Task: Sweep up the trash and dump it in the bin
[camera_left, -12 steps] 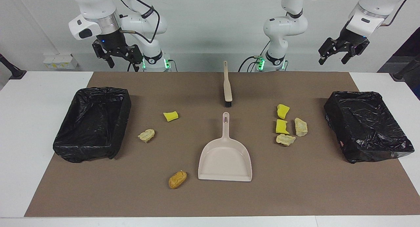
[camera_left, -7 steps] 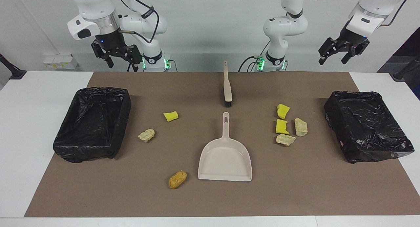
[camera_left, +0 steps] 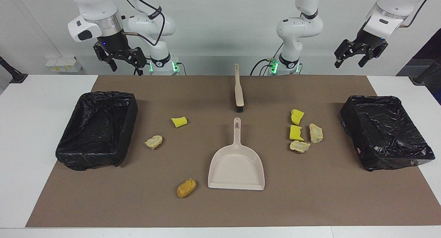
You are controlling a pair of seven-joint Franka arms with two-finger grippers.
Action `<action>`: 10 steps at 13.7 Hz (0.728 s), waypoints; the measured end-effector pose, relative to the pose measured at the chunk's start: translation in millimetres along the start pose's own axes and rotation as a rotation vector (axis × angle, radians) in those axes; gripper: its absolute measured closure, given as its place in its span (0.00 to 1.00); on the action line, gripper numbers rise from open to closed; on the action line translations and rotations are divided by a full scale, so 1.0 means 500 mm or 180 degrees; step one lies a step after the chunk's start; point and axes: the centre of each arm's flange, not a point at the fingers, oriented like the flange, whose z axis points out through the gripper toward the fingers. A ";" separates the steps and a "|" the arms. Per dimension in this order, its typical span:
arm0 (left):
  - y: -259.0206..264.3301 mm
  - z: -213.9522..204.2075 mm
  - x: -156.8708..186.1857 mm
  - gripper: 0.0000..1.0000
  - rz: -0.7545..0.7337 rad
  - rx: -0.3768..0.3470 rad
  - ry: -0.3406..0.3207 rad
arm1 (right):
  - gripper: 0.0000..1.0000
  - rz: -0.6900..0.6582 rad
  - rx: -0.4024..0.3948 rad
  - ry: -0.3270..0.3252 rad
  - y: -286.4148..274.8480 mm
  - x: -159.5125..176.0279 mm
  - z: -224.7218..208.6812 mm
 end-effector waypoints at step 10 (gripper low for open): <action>0.071 0.081 -0.038 0.00 0.0194 0.0053 -0.0189 | 0.00 -0.0079 0.0025 0.0036 -0.028 -0.002 0.006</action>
